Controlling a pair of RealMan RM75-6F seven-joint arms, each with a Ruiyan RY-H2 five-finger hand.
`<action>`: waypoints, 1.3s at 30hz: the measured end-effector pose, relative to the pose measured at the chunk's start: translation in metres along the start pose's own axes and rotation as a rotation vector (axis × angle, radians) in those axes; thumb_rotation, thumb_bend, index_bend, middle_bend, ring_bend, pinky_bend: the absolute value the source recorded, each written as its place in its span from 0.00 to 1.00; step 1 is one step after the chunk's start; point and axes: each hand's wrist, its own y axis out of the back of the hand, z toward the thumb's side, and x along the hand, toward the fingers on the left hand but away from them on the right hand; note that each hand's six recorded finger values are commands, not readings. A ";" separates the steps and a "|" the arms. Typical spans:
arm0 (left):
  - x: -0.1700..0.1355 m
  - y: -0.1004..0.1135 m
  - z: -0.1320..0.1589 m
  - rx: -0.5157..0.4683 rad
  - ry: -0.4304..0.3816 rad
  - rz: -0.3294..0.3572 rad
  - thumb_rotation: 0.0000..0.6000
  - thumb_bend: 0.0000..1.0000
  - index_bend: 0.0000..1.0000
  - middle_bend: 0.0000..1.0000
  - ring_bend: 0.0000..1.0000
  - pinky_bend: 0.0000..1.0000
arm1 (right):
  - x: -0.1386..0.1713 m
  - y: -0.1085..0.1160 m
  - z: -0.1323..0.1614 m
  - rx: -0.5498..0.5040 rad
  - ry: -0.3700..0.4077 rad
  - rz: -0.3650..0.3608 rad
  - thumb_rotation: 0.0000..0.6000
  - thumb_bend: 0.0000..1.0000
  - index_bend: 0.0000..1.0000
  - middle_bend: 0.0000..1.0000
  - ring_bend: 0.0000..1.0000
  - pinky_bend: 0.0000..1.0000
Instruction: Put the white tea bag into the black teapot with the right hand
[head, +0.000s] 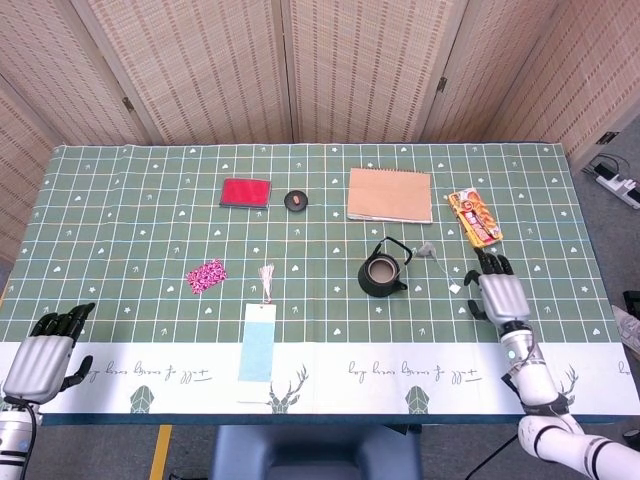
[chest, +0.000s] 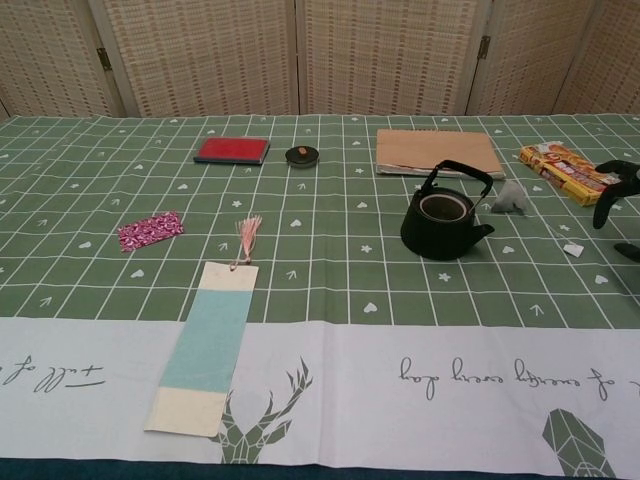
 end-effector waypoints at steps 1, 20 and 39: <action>0.000 0.000 0.000 0.000 -0.001 0.000 1.00 0.38 0.00 0.09 0.16 0.14 | -0.002 -0.001 0.002 0.003 -0.001 0.004 1.00 0.42 0.38 0.00 0.00 0.00; -0.001 0.000 0.000 -0.002 -0.006 -0.002 1.00 0.38 0.00 0.09 0.16 0.14 | -0.019 -0.010 0.010 0.035 -0.033 0.032 1.00 0.42 0.34 0.00 0.00 0.00; 0.000 -0.001 -0.001 -0.005 -0.010 -0.009 1.00 0.38 0.00 0.09 0.16 0.14 | -0.031 -0.025 0.018 0.049 -0.039 0.008 1.00 0.42 0.36 0.00 0.00 0.00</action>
